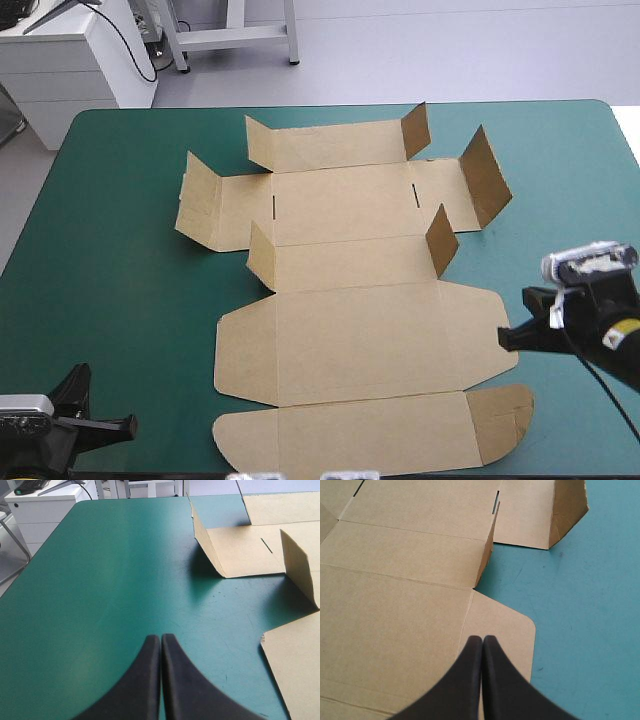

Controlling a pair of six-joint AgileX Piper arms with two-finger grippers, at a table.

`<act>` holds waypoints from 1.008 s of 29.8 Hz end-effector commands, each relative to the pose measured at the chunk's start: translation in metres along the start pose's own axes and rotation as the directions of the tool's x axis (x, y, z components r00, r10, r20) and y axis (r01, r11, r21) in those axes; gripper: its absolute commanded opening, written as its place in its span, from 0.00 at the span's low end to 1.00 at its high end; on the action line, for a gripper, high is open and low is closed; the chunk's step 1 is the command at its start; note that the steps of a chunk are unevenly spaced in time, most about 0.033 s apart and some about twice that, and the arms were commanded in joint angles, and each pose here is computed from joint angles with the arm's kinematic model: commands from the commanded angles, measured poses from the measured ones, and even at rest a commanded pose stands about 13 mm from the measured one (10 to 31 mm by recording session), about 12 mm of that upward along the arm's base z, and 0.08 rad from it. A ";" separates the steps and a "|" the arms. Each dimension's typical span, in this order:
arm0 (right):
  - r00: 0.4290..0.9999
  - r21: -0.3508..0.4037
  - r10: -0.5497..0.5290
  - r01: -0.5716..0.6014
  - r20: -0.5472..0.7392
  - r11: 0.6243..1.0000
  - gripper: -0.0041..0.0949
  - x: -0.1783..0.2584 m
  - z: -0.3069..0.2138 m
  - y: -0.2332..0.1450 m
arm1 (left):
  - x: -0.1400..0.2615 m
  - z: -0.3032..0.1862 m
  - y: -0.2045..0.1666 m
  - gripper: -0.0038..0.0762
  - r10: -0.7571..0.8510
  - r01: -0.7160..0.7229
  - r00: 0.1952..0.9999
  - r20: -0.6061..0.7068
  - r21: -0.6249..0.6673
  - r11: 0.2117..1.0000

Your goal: Fold the box

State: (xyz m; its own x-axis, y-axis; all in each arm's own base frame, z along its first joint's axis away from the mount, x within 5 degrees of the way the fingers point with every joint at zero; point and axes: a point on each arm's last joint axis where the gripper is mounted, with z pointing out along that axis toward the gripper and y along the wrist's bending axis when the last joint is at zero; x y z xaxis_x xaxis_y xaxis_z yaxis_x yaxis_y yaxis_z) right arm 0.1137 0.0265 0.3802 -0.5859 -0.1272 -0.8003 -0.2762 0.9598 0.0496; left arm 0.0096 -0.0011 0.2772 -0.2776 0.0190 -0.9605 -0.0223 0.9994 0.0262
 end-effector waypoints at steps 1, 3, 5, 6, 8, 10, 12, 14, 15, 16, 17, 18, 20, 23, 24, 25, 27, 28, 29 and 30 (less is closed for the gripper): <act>1.000 -0.012 -0.004 0.004 0.006 1.000 0.02 -0.040 0.021 -0.006 | -0.012 -0.006 0.000 0.04 -0.009 0.008 0.995 0.104 0.003 1.000; 0.999 -0.019 -0.003 0.002 -0.032 1.000 0.02 -0.052 0.035 -0.009 | -0.012 -0.006 0.000 0.04 -0.009 0.008 0.995 0.104 0.003 1.000; 0.996 -0.032 -0.022 0.019 -0.082 0.999 0.02 -0.063 0.049 -0.012 | -0.012 -0.006 0.000 0.04 -0.009 0.008 0.995 0.104 0.003 1.000; 0.994 -0.040 -0.022 0.018 -0.107 0.999 0.02 -0.068 0.058 -0.014 | -0.012 -0.006 0.000 0.04 -0.009 0.008 0.995 0.104 0.003 1.000; 0.990 -0.058 -0.008 0.000 -0.142 0.998 0.02 -0.078 0.074 -0.016 | -0.012 -0.006 0.000 0.04 -0.009 0.008 0.995 0.104 0.003 1.000; 0.986 -0.075 0.008 -0.021 -0.169 0.997 0.02 -0.087 0.092 -0.019 | -0.012 -0.006 0.000 0.04 -0.009 0.008 0.995 0.104 0.003 1.000; 0.979 -0.098 0.022 -0.042 -0.203 0.994 0.02 -0.095 0.112 -0.021 | -0.012 -0.006 0.000 0.04 -0.009 0.008 0.995 0.104 0.003 1.000; 0.969 -0.123 0.004 -0.035 -0.248 0.992 0.03 -0.102 0.127 -0.023 | -0.012 -0.006 0.000 0.04 -0.009 0.008 0.995 0.104 0.003 1.000; 0.960 -0.135 -0.011 -0.028 -0.281 0.991 0.03 -0.104 0.136 -0.024 | -0.012 -0.006 0.000 0.04 -0.009 0.008 0.995 0.104 0.003 1.000; 0.949 -0.144 -0.015 -0.031 -0.314 0.989 0.04 -0.106 0.145 -0.026 | -0.012 -0.006 0.000 0.04 -0.009 0.008 0.995 0.104 0.003 1.000; 0.939 -0.152 -0.020 -0.034 -0.343 0.988 0.07 -0.109 0.154 -0.027 | -0.012 -0.006 0.000 0.04 -0.009 0.008 0.995 0.104 0.003 1.000; 0.931 -0.160 -0.028 -0.033 -0.364 0.987 0.09 -0.111 0.161 -0.028 | -0.012 -0.006 0.000 0.04 -0.009 0.008 0.995 0.104 0.003 1.000; 0.917 -0.173 -0.039 -0.033 -0.398 0.984 0.19 -0.116 0.176 -0.031 | -0.012 -0.006 0.000 0.04 -0.009 0.008 0.995 0.104 0.003 1.000; 0.895 -0.189 -0.050 -0.039 -0.444 0.981 0.41 -0.124 0.194 -0.035 | -0.012 -0.006 0.000 0.04 -0.009 0.008 0.995 0.104 0.003 1.000; 0.898 -0.187 -0.047 -0.040 -0.437 0.982 0.48 -0.128 0.197 -0.036 | -0.012 -0.006 0.000 0.04 -0.009 0.008 0.995 0.104 0.003 1.000; 0.899 -0.185 -0.042 -0.043 -0.436 0.982 0.57 -0.130 0.201 -0.037 | -0.012 -0.006 0.000 0.04 -0.009 0.008 0.995 0.104 0.003 1.000; 0.899 -0.182 -0.036 -0.049 -0.437 0.982 0.71 -0.133 0.208 -0.038 | -0.012 -0.006 0.000 0.04 -0.009 0.008 0.995 0.104 0.003 1.000; 0.898 -0.181 -0.035 -0.050 -0.439 0.982 0.77 -0.133 0.212 -0.039 | -0.012 -0.006 0.000 0.04 -0.009 0.008 0.995 0.104 0.003 1.000; 0.895 -0.180 -0.035 -0.051 -0.444 0.982 0.82 -0.133 0.217 -0.040 | -0.012 -0.006 0.000 0.04 -0.009 0.008 0.995 0.104 0.003 1.000; 0.889 -0.177 -0.035 -0.053 -0.457 0.983 0.86 -0.131 0.222 -0.041 | -0.012 -0.006 0.000 0.04 -0.009 0.008 0.995 0.104 0.003 1.000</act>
State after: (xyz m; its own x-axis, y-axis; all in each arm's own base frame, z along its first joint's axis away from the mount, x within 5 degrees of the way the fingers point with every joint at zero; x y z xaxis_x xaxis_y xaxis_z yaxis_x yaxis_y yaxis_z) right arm 0.3724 0.0573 0.3326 -0.8803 -0.2605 -0.3964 -0.3587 0.9124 0.1970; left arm 0.0096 -0.0011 0.2772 -0.2776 0.0184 -0.9605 -0.0219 0.9994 0.0255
